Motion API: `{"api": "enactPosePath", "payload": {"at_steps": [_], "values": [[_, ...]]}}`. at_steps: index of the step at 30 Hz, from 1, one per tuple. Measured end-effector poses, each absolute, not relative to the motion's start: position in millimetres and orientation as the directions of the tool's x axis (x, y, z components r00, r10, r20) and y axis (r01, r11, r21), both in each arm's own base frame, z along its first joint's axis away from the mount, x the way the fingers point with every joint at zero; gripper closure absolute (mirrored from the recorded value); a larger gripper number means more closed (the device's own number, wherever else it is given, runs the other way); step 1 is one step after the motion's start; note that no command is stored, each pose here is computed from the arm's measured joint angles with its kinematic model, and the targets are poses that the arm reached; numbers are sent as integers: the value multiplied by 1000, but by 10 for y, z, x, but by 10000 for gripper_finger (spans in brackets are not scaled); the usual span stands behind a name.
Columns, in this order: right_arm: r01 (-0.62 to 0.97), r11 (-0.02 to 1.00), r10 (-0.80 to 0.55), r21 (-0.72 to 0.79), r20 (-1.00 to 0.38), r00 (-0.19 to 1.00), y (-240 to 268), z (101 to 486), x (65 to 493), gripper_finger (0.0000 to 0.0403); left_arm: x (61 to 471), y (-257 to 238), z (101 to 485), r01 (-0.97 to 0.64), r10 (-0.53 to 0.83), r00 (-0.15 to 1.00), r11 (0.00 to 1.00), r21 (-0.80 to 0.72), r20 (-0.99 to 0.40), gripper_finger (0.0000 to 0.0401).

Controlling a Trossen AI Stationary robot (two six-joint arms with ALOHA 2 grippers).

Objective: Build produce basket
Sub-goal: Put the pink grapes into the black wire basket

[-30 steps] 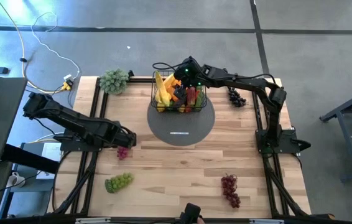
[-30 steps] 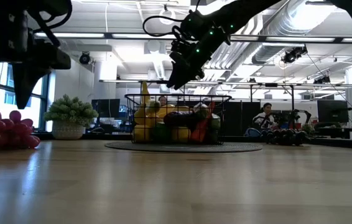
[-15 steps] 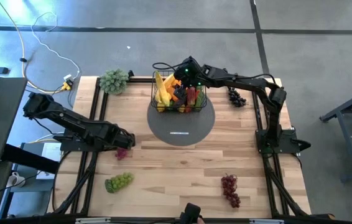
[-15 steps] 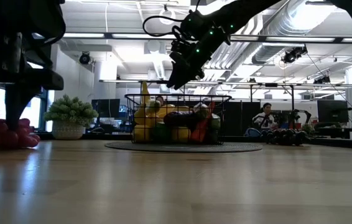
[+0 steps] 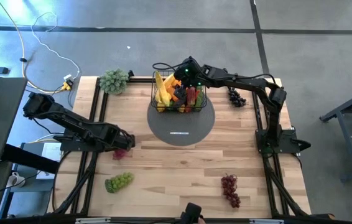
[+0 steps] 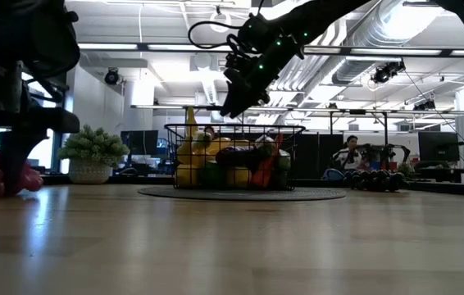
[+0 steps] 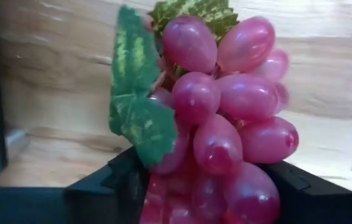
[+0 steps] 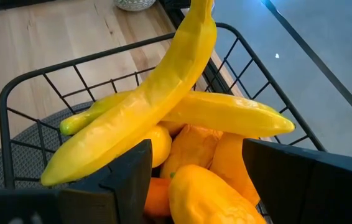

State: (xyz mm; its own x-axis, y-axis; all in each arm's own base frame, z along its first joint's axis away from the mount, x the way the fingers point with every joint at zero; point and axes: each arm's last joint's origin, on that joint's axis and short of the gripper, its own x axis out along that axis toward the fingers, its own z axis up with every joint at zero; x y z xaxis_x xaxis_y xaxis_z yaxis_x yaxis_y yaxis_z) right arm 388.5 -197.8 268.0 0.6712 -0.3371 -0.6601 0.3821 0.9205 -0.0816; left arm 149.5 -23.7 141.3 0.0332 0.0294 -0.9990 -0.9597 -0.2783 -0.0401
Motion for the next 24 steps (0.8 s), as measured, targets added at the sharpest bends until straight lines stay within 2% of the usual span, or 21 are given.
{"api": "enactPosePath", "payload": {"at_steps": [9,13,20,24], "values": [[383,920,-338,-85,-666,665,-1968,2709,3859,171,1463,-225,1353,-971,54,34,-236,-46,-998,320],[390,916,-352,-98,-664,660,-1975,2749,3826,171,1488,-221,1365,-972,83,57,-222,-74,-995,363],[420,901,-379,-108,-665,643,-2047,2797,3746,171,1591,-216,1475,-965,148,119,-218,-150,-982,371],[433,895,-383,-106,-679,627,-2098,2792,3698,171,1684,-216,1593,-961,193,172,-182,-207,-966,374]]}}
